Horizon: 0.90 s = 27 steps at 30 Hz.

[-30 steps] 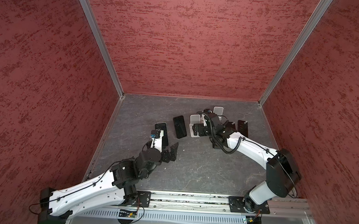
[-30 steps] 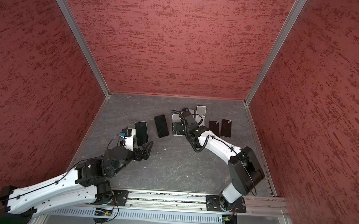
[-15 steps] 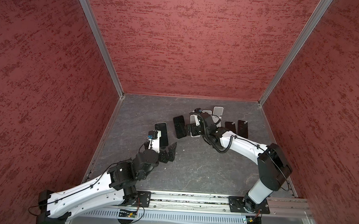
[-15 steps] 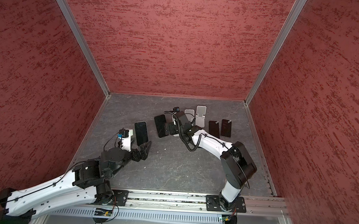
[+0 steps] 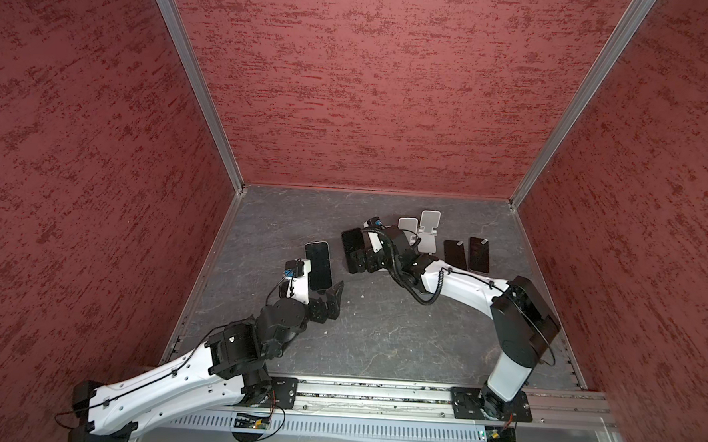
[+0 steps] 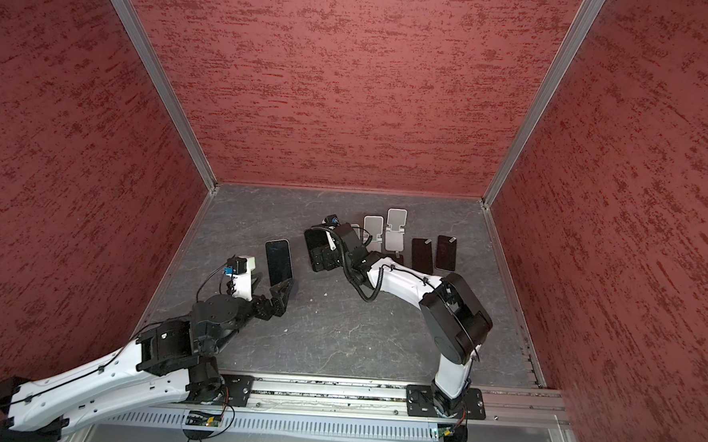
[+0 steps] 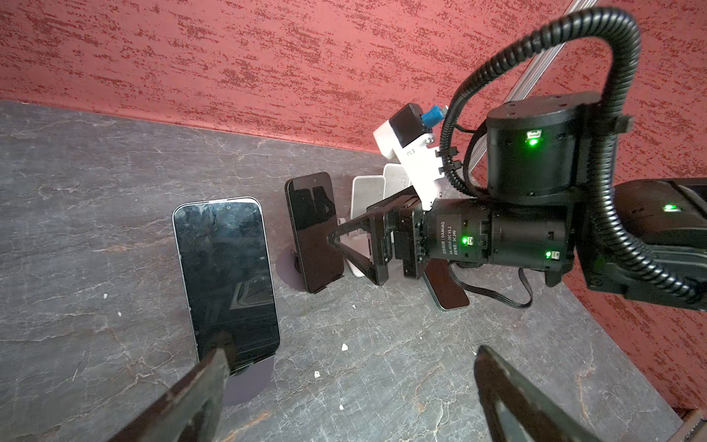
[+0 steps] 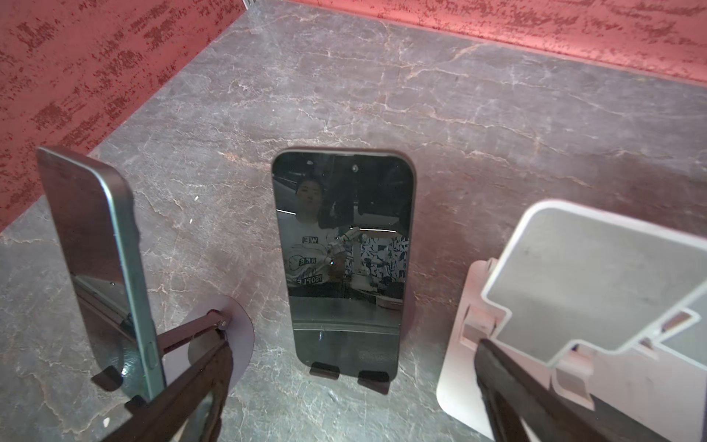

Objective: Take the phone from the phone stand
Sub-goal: 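Move the right gripper to the black phone standing on the grey stand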

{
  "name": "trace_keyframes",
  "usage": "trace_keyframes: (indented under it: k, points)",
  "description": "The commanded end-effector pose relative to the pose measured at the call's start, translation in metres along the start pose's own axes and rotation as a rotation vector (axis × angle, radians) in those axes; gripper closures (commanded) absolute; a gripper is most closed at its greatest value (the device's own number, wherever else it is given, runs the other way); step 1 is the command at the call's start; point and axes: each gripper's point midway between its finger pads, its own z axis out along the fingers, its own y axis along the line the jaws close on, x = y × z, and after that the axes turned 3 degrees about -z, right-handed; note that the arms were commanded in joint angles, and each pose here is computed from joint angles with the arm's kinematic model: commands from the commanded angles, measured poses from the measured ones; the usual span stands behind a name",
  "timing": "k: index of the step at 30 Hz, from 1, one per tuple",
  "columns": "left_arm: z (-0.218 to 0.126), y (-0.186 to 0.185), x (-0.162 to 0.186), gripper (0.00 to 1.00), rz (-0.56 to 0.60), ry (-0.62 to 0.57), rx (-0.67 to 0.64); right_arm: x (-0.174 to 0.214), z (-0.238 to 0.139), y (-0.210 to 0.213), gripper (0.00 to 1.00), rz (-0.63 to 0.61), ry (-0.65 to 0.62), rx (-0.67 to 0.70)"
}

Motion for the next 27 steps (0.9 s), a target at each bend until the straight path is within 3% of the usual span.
trace_keyframes:
  k: [1, 27]
  points:
    - [-0.001, 0.004, 0.003, 0.0, 0.003, 0.004, -0.015, -0.02, 0.005, 0.007, 0.01, -0.011, -0.064, -0.019]
    - [0.002, 0.007, 0.006, 0.0, -0.003, 0.014, -0.031, -0.01, 0.046, 0.008, 0.01, -0.026, -0.078, -0.027]
